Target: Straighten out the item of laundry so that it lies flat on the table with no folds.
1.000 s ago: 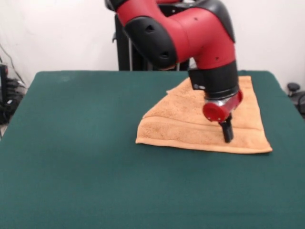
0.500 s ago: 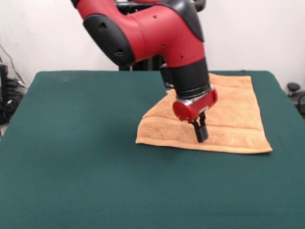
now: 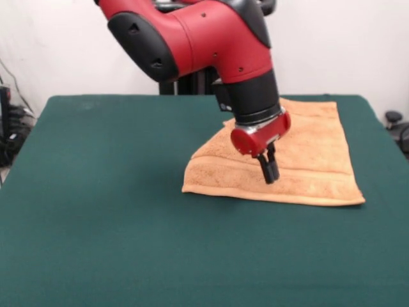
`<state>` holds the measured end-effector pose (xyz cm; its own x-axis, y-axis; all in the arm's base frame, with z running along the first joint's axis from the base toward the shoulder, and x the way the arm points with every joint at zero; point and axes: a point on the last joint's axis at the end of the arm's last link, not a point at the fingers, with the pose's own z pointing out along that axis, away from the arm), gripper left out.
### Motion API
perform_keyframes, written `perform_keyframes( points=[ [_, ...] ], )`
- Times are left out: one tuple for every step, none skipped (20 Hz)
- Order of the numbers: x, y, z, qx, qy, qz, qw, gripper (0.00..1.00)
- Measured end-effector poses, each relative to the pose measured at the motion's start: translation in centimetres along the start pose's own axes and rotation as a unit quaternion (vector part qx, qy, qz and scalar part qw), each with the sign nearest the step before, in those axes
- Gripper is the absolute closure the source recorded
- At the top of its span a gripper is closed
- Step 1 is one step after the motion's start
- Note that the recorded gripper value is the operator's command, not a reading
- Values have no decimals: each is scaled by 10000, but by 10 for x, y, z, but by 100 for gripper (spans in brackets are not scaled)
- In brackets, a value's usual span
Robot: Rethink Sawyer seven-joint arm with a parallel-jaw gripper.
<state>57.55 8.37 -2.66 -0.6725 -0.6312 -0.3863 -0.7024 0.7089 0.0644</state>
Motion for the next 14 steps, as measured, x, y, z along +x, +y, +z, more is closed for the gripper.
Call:
perform_keyframes(
  points=[
    [-1,2,0,-22,-6,-6,10000,100],
    [-1,5,0,-50,-13,-15,10000,100],
    [-2,8,-1,-77,-19,-25,10000,100],
    [-3,12,-1,-113,-30,-48,9999,100],
    [-5,15,-1,-136,-41,-67,9999,100],
    [-6,17,-1,-147,-45,-77,9999,100],
    [-7,18,-1,-156,-52,-87,9998,100],
    [-9,22,0,-180,-65,-116,9997,100],
    [-10,23,0,-185,-68,-124,9997,100],
    [-13,25,1,-197,-75,-150,9997,100],
    [-14,28,1,-208,-75,-171,9996,100],
    [-15,30,2,-216,-71,-194,9996,100],
    [-16,32,3,-224,-72,-213,9995,100],
    [-17,34,4,-235,-71,-238,9994,100]
  ],
)
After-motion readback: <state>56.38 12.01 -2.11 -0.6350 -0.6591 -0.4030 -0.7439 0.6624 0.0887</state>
